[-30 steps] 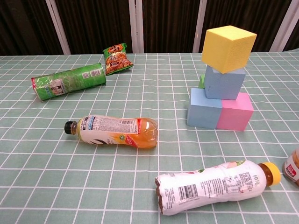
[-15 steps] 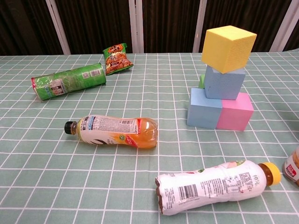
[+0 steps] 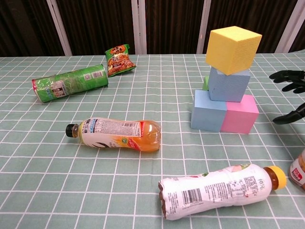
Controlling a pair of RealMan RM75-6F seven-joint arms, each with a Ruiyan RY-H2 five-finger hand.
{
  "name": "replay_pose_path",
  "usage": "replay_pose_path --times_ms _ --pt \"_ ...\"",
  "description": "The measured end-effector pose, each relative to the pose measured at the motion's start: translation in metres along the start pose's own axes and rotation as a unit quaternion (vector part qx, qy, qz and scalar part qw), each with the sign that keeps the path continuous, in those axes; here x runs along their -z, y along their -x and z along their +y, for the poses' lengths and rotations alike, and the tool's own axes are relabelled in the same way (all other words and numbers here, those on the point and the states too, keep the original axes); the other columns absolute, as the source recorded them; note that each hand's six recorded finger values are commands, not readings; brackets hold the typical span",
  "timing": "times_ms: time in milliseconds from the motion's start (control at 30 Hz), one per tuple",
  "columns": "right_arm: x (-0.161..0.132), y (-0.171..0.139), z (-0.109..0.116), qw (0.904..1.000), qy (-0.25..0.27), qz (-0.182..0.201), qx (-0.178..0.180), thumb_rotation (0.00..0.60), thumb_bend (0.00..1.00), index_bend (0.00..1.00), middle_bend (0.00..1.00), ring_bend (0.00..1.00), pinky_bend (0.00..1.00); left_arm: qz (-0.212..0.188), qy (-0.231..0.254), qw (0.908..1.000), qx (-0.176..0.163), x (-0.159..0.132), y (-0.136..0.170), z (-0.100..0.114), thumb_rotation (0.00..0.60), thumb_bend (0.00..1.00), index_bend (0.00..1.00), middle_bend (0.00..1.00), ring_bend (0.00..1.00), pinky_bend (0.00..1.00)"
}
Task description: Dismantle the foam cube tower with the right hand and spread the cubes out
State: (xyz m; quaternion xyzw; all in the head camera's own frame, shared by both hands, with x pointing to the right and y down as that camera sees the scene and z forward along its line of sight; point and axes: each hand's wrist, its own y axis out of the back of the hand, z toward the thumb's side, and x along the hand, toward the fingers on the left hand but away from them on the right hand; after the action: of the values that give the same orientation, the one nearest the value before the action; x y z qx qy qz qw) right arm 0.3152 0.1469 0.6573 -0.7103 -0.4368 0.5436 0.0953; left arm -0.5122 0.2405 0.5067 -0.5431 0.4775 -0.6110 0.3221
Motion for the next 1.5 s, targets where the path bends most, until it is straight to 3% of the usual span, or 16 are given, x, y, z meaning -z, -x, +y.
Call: replay_pose_path --times_ms 200,333,533,1133,1500 --pt "-0.004 0.01 -0.011 1.0 0.002 -0.003 -0.003 0.6 0.13 0.0 0.0 0.09 0.0 0.003 -0.004 1.0 0.001 0.0 -0.002 -0.002 0.6 0.15 0.19 0.0 0.0 0.0" --pt "-0.004 0.017 -0.014 1.0 0.005 -0.006 -0.002 0.6 0.13 0.09 0.01 0.09 0.0 0.006 -0.007 1.0 0.003 0.0 -0.005 -0.004 0.6 0.15 0.19 0.0 0.0 0.0" --pt "-0.003 0.026 -0.019 0.9999 0.006 -0.012 0.002 0.6 0.13 0.14 0.06 0.15 0.0 0.007 -0.015 0.9998 0.008 -0.002 -0.007 -0.008 0.6 0.15 0.19 0.0 0.0 0.0" --pt "-0.02 0.034 -0.033 0.9998 0.017 -0.009 -0.001 0.6 0.13 0.15 0.07 0.16 0.0 0.014 -0.013 0.9998 0.007 -0.001 -0.01 -0.008 0.6 0.15 0.19 0.0 0.0 0.0" --pt "-0.029 0.047 -0.032 0.999 0.037 -0.019 0.018 0.6 0.13 0.25 0.2 0.31 0.0 0.014 -0.012 0.9998 0.008 0.0 -0.011 -0.008 0.6 0.15 0.19 0.0 0.0 0.0"
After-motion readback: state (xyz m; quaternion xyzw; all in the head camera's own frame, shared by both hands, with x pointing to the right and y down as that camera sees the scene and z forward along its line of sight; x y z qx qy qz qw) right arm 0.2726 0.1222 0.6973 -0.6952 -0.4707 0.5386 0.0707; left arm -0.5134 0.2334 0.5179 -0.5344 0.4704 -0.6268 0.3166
